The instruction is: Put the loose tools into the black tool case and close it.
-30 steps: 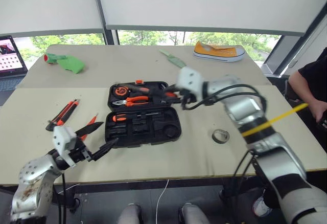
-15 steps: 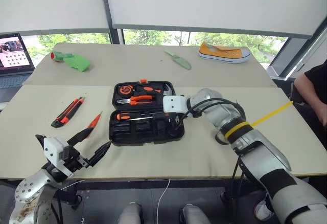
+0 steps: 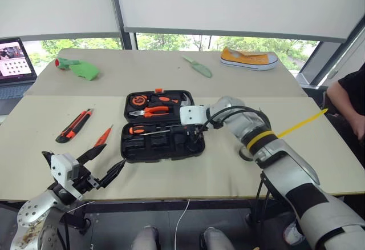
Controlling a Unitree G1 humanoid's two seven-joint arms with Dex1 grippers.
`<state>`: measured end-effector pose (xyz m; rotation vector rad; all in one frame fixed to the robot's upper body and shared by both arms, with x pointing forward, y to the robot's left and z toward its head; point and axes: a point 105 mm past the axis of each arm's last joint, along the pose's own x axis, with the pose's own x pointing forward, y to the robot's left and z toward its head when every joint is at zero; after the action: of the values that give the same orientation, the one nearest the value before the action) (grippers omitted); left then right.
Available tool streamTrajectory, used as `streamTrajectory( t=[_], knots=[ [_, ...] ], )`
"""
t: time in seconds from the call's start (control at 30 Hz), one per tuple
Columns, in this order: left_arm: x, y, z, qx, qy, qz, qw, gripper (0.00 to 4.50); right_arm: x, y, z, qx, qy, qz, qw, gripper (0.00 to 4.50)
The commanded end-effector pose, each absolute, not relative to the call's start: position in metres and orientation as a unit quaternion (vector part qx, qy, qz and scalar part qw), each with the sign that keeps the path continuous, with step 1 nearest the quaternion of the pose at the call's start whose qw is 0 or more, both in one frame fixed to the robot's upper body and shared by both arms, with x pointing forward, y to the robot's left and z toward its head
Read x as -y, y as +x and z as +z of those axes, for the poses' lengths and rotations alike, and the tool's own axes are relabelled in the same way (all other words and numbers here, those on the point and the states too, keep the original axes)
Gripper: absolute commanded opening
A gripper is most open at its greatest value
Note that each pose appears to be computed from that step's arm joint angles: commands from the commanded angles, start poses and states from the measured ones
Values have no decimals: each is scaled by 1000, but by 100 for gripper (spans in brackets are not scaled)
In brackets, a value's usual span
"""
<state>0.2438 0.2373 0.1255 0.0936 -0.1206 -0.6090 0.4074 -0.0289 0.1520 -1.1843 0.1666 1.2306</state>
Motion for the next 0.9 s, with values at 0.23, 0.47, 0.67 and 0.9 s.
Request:
streamTrajectory(
  t=[0.23, 0.47, 0.67, 0.9],
  knots=[
    [-250, 244, 132, 61, 79, -286, 953, 450, 41, 396, 245, 34, -343, 589, 731, 356],
    [-246, 241, 129, 53, 69, -291, 953, 450, 13, 398, 186, 15, -267, 593, 759, 146],
    [-243, 242, 129, 48, 68, -295, 952, 450, 5, 404, 155, -24, -288, 578, 763, 5],
    [-246, 239, 138, 52, 83, -291, 952, 450, 3, 404, 127, -82, -293, 572, 761, 5]
  ],
)
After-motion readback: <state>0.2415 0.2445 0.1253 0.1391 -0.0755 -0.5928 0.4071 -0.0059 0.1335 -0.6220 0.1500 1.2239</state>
